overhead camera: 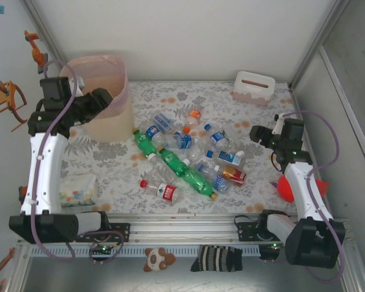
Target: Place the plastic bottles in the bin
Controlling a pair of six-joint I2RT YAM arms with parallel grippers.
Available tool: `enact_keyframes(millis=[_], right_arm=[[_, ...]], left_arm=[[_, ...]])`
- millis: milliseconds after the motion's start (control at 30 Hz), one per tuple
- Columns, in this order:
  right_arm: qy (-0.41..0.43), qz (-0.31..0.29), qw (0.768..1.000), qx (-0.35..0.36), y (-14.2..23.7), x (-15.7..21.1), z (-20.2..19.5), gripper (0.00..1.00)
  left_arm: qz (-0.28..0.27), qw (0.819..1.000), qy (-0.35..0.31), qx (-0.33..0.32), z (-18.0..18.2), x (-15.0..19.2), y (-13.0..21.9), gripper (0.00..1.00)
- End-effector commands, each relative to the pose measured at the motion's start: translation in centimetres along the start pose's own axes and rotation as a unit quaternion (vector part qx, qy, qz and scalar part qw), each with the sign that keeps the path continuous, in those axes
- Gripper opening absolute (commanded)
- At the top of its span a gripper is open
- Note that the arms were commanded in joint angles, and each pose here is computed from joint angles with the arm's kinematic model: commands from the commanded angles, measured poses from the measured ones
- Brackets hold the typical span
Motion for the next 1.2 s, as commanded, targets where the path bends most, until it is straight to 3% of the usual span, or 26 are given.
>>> enact_keyframes(millis=[0,200,400,700,1033,1167], right_arm=[[-0.006,-0.008,1.000,-0.014,-0.1,-0.3,0.4,0.83],[-0.011,-0.007,1.000,-0.022,-0.5,-0.2,0.6,0.83],[-0.013,-0.007,1.000,-0.024,-0.5,-0.3,0.6,0.83],[-0.011,-0.011,1.000,-0.022,-0.2,-0.4,0.6,0.82],[-0.010,-0.012,1.000,-0.020,-0.1,-0.4,0.6,0.82],[-0.010,-0.010,1.000,-0.020,-0.2,-0.3,0.6,0.82]], left_arm=[[0.028,0.997,0.072,-0.014,1.6,3.1,0.2,0.65],[0.070,0.987,0.127,-0.069,6.2,8.2,-1.1,0.63],[0.116,0.965,0.207,-0.111,10.7,12.4,-3.4,0.63],[0.166,0.918,0.305,-0.195,16.3,17.4,-6.5,0.65],[0.230,0.852,0.374,-0.284,19.9,21.9,-9.0,0.67],[0.253,0.835,0.395,-0.287,20.5,23.3,-10.0,0.66]])
Point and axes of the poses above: each hand's point on the last joint's axis, 136 mm out from that joint toward the fingers, its own y axis back along the fingers, its own z axis along the line the jaws close on, x = y × z, the point moved 4 cm from there along y, back along the fingers, and after that the axes turned 12 degrees about y, right-handed, at the moved point
